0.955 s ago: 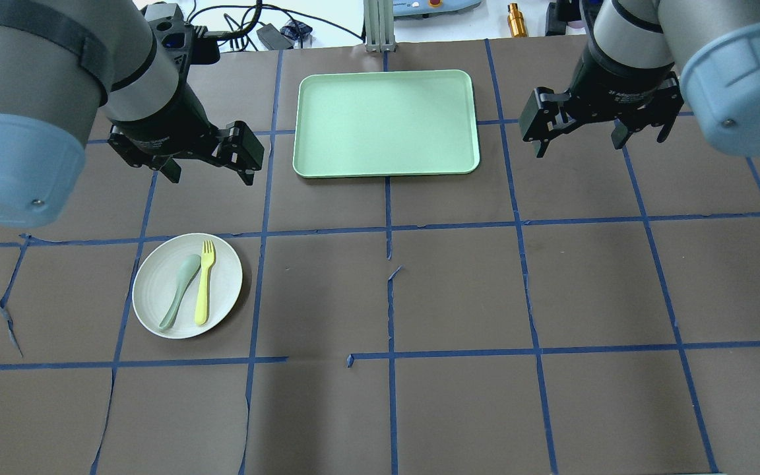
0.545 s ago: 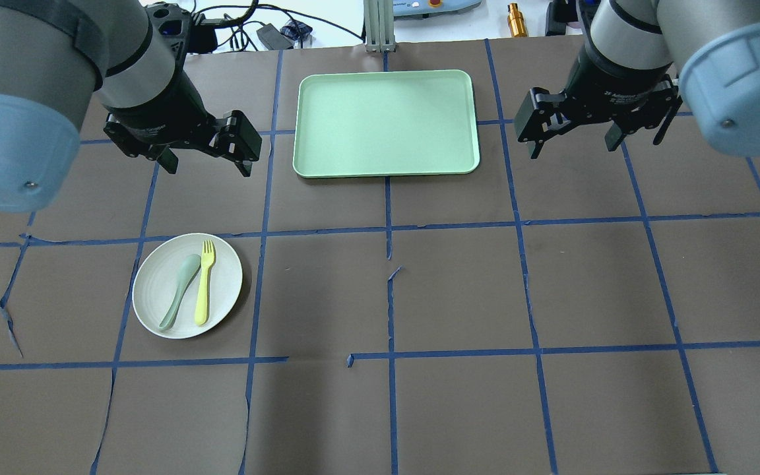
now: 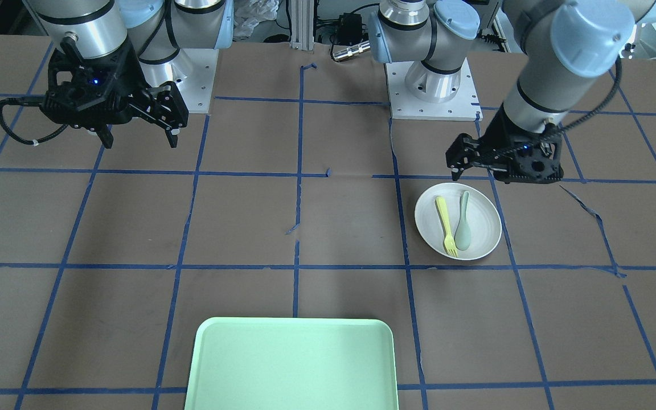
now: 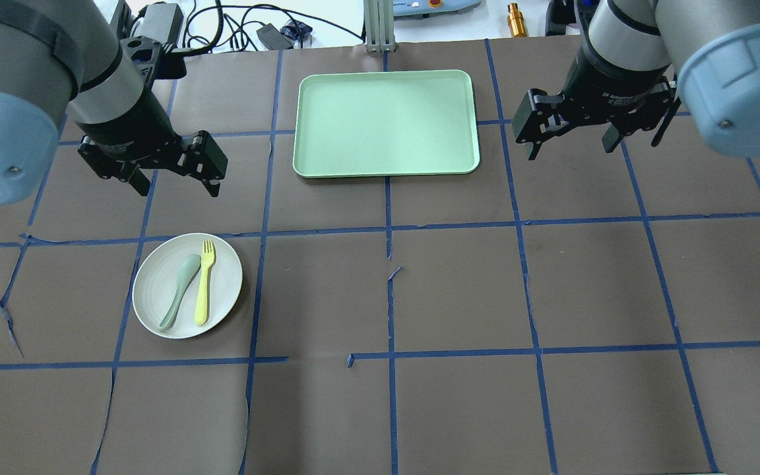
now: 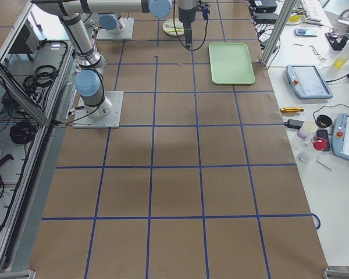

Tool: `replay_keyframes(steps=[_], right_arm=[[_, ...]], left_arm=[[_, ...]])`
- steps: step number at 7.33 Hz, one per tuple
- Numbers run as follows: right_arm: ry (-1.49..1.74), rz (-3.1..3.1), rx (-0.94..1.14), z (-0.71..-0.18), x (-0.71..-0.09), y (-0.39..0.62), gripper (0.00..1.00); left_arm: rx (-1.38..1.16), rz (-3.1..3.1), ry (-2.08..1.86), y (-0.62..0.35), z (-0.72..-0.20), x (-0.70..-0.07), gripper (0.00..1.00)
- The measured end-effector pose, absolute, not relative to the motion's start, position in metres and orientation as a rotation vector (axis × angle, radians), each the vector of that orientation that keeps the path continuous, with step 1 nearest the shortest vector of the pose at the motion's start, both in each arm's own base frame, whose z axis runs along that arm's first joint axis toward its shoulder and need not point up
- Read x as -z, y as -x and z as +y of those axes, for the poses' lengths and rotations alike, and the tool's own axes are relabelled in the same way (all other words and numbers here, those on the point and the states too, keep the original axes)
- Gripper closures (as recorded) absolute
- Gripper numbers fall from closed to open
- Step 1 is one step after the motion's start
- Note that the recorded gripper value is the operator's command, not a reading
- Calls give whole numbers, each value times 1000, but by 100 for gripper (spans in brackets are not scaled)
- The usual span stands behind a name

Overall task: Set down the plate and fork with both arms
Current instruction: 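Lower the left gripper to the rim of the white plate and grip it, then slide the white plate with the left gripper onto the light green tray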

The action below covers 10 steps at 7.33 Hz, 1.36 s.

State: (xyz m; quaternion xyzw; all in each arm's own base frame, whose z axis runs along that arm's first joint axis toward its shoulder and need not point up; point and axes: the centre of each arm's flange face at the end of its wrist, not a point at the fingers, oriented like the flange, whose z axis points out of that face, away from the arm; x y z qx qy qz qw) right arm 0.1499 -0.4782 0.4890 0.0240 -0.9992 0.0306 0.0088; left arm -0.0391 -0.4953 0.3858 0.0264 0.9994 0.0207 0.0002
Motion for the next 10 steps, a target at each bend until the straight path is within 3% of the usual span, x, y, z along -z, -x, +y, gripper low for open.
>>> replay_keyframes(steps=[2,5,8,9,10], right_arm=[[-75,-3122,-91,-478,-488,-150,0],[-76,-3122,-90,-478,-487,-150,0],[-76,-3122,-92,-477,-488,-150,0],[-76,-3122,-91,-477,-488,-150,0],[-76,-3122,-90,-477,-488,-150,0]], left_arm=[[-16,3138,-150,-27,-491,-316,7],[-134,3191,-187,-81,-475,-240,37],[-247,3219,-187,-89,-475,-198,42],[-255,3218,-185,-90,-476,-188,50],[-257,3215,-182,-91,-477,-183,65]])
